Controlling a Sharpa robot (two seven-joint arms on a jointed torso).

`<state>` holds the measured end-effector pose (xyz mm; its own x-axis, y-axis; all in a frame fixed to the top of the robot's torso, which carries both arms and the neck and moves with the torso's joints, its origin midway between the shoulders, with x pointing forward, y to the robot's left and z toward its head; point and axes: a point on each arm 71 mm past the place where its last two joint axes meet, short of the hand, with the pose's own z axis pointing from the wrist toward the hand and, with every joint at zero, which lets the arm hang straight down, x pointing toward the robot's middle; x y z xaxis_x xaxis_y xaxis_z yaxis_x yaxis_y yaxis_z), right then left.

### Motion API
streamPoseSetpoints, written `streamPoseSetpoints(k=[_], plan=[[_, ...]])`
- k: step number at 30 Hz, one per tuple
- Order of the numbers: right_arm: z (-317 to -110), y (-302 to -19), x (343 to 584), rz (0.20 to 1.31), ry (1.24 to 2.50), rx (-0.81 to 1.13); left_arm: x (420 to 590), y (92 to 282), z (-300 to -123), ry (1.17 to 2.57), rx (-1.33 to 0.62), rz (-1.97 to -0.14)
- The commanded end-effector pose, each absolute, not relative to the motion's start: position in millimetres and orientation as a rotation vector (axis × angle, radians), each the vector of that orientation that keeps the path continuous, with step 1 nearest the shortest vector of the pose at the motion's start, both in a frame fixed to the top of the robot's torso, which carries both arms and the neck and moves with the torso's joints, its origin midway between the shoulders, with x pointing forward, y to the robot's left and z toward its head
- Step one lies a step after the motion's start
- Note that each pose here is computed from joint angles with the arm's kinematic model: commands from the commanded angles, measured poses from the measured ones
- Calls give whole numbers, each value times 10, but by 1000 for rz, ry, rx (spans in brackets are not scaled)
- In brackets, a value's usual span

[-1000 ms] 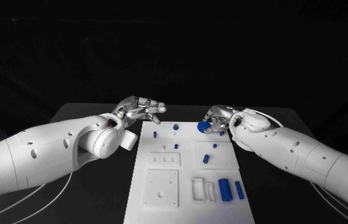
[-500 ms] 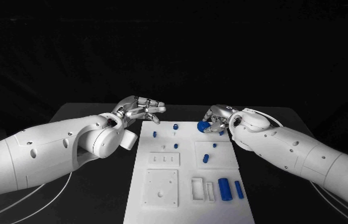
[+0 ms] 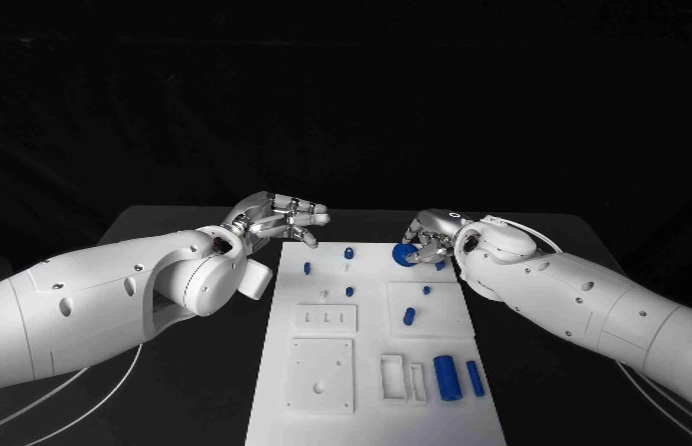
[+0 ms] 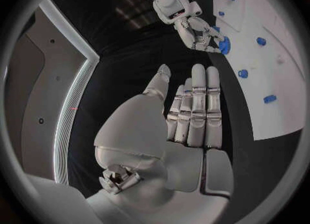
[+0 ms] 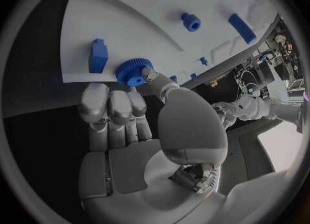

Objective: Assemble the parts on the task board

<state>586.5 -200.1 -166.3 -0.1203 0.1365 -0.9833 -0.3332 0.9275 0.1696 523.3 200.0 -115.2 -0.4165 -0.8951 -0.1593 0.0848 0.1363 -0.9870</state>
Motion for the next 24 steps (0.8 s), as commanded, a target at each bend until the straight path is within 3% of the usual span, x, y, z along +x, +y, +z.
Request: streamPoseSetpoints(k=[1, 24], plan=[[-1732, -2009, 5849, 376, 1667, -181, 5227, 1979, -1137, 1549, -802, -1437], [-1478, -1670, 5590, 354, 1422, -301, 5224, 1994, -1137, 1548, -801, -1430]])
